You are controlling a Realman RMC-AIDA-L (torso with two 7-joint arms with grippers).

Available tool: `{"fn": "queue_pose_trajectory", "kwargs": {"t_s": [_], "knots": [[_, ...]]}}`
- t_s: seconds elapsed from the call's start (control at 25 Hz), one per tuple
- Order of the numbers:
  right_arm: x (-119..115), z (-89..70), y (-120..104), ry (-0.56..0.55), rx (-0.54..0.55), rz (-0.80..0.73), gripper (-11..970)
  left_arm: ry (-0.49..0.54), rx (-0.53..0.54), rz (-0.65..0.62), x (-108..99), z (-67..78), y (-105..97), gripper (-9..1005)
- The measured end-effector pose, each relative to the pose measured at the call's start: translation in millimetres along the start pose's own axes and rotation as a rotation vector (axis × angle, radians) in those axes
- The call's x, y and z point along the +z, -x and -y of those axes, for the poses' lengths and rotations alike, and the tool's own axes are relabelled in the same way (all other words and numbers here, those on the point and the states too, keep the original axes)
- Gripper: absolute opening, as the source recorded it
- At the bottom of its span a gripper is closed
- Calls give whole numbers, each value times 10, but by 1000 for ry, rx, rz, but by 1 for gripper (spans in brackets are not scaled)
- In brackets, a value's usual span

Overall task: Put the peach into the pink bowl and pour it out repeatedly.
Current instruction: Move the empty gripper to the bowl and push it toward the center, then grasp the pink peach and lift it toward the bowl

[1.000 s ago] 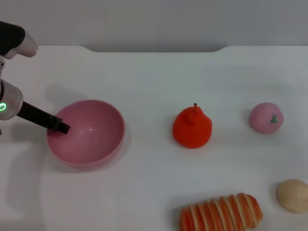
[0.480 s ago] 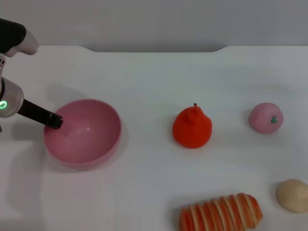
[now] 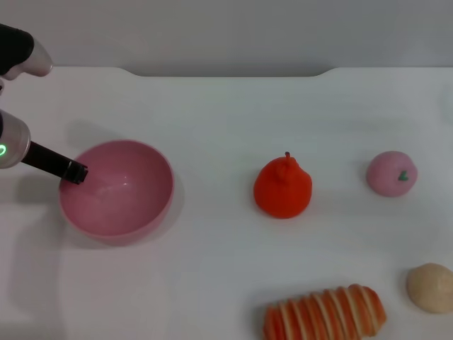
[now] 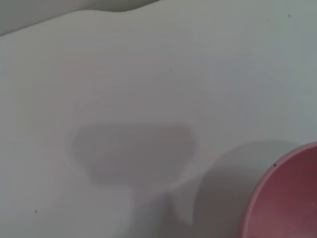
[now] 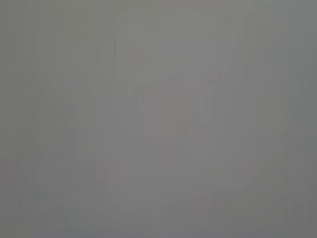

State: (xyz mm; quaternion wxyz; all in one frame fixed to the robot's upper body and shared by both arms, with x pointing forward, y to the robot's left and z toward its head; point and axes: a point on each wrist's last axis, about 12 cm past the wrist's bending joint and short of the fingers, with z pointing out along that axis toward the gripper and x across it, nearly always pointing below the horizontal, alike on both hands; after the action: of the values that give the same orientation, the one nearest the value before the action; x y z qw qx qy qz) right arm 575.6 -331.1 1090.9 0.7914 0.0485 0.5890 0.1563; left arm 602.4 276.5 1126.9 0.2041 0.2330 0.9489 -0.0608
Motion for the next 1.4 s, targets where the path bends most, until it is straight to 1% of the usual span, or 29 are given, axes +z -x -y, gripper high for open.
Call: {"fn": "queue_pose_trajectory", "kwargs": {"t_s": [0.08,0.12,0.16,0.24,0.28,0.32,0.4,0.44,0.52,0.56,0.64,0.72,0.84,1.0,1.08,1.2,1.4], "knots": [[71,-111,198,192,132,2,434,1,4,0,-1,-2,0,54],[115,-183,331,307,188,-10,434,1,7,1,-1,-2,0,54],[145,-241,422,388,218,-22,434,1,10,2,-1,-2,1,54],[214,-410,657,604,243,-88,434,4,14,7,-2,-7,5,54],[238,-471,761,693,230,-132,434,5,13,8,-3,-10,6,54],[251,-551,846,792,215,-209,434,5,13,9,-4,-12,7,53],[283,-668,1006,946,144,-375,434,7,14,12,-4,-14,9,53],[309,-716,1067,999,96,-459,434,8,16,13,-4,-15,11,53],[351,-774,1127,1053,5,-627,435,11,24,16,-3,-15,15,53],[374,-793,1138,1055,-39,-717,435,11,24,16,-3,-15,15,52],[434,-788,1139,1001,-130,-897,435,17,39,25,-3,-30,15,52],[507,-761,1101,885,-230,-1079,435,23,45,33,-5,-40,21,52],[577,-769,1046,725,-320,-1223,434,28,50,38,-4,-42,29,51],[618,-862,906,524,-423,-1333,433,30,56,42,-11,-48,42,51],[637,-912,809,453,-466,-1370,433,30,59,44,-15,-45,56,50],[635,-966,615,402,-497,-1431,432,30,62,46,-19,-42,68,50],[650,-940,298,314,-544,-1478,430,29,68,46,-25,-33,80,49]]}}
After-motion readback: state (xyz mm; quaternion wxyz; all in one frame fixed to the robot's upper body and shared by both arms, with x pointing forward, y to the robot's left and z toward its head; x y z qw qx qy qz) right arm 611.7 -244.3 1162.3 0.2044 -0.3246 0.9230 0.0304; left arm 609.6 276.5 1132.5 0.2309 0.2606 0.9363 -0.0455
